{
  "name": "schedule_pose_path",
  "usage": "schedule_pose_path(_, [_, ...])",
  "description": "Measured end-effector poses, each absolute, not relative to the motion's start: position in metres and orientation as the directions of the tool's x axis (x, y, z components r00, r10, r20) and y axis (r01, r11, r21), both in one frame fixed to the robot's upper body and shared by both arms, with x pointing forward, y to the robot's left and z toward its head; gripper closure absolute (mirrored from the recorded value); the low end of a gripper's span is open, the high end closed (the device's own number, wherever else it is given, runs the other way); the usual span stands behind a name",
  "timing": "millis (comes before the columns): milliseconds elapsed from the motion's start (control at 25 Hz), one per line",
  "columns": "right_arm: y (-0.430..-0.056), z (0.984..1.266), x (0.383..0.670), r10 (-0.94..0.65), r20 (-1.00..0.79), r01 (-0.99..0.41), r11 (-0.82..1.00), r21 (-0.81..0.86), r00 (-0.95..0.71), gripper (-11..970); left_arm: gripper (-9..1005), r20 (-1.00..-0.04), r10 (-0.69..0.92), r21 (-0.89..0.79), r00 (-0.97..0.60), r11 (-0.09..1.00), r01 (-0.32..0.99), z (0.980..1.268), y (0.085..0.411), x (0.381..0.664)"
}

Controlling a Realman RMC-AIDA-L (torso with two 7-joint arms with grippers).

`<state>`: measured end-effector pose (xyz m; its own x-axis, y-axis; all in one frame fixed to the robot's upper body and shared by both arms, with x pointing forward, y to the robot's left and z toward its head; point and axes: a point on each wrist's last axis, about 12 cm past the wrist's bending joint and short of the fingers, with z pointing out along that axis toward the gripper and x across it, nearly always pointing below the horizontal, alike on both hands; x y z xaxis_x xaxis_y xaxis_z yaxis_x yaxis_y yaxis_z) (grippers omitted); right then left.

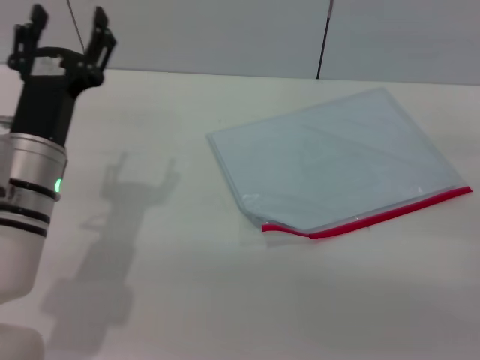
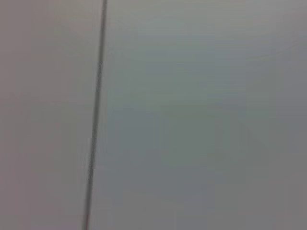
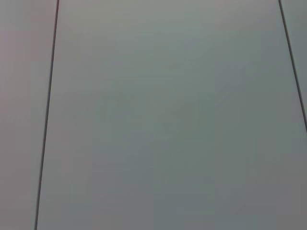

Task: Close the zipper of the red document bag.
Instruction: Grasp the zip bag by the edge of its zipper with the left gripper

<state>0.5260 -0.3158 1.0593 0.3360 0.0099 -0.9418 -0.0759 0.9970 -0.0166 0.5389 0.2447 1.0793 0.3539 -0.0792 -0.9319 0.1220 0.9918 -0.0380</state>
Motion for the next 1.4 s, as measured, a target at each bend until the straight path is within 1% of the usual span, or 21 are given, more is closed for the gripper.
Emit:
schedule_pose_path(80, [-0.316,1.059,0.526,0.01,-0.942,-0.075,0.997,-0.016,0.335,76,145,-0.945,-0.089,-0.036,0.313,0.985,0.171,1.08,0.24,0.543])
schedule_pose_path(200, [-0.316,1.059,0.525,0.009,-0.942,-0.074,0.997,-0.016,0.335,78,147,-0.97,-0.083,-0.013,0.227,0.957,0.291,1.086,0.231,0.552])
schedule_pose_path(440, [-0.317,1.059,0.525,0.008,-0.942,-0.074,0.997,-0.018,0.335,82,150,-0.992,-0.017,0.046,0.125,0.872,0.488,1.103,0.22,0.557])
schedule_pose_path(520, [-0.317,1.059,0.525,0.008,-0.942,-0.073,0.997,-0.018,0.335,83,151,-0.996,0.031,0.07,0.079,0.829,0.555,1.107,0.213,0.557])
schedule_pose_path(640, [-0.318,1.058,0.524,0.005,-0.943,-0.07,0.997,-0.019,0.334,85,152,-0.989,0.148,0.109,-0.005,0.752,0.65,1.112,0.2,0.558])
schedule_pose_path(720, [-0.319,1.058,0.524,0.004,-0.943,-0.068,0.997,-0.02,0.333,86,153,-0.976,0.213,0.125,-0.043,0.713,0.69,1.115,0.193,0.558])
schedule_pose_path(840, [-0.319,1.058,0.523,0.003,-0.943,-0.068,0.997,-0.021,0.333,88,155,-0.929,0.356,0.164,-0.099,0.639,0.752,1.125,0.177,0.558])
schedule_pose_path(960, [-0.319,1.058,0.523,0.002,-0.943,-0.068,0.997,-0.022,0.333,90,155,-0.868,0.484,0.222,-0.109,0.576,0.787,1.137,0.163,0.556])
schedule_pose_path(1120, [-0.319,1.058,0.524,0.002,-0.943,-0.068,0.997,-0.022,0.333,92,155,-0.77,0.635,0.322,-0.066,0.475,0.819,1.143,0.149,0.547])
schedule_pose_path(1200, [-0.319,1.058,0.524,0.003,-0.943,-0.069,0.997,-0.021,0.333,93,155,-0.704,0.709,0.369,-0.029,0.401,0.838,1.143,0.137,0.538])
schedule_pose_path(1320, [-0.319,1.058,0.524,0.004,-0.943,-0.069,0.997,-0.021,0.333,95,155,-0.628,0.779,0.396,-0.003,0.322,0.86,1.14,0.124,0.531])
schedule_pose_path(1400, [-0.318,1.058,0.524,0.004,-0.943,-0.07,0.997,-0.02,0.333,96,155,-0.588,0.809,0.407,0.007,0.288,0.867,1.138,0.118,0.529])
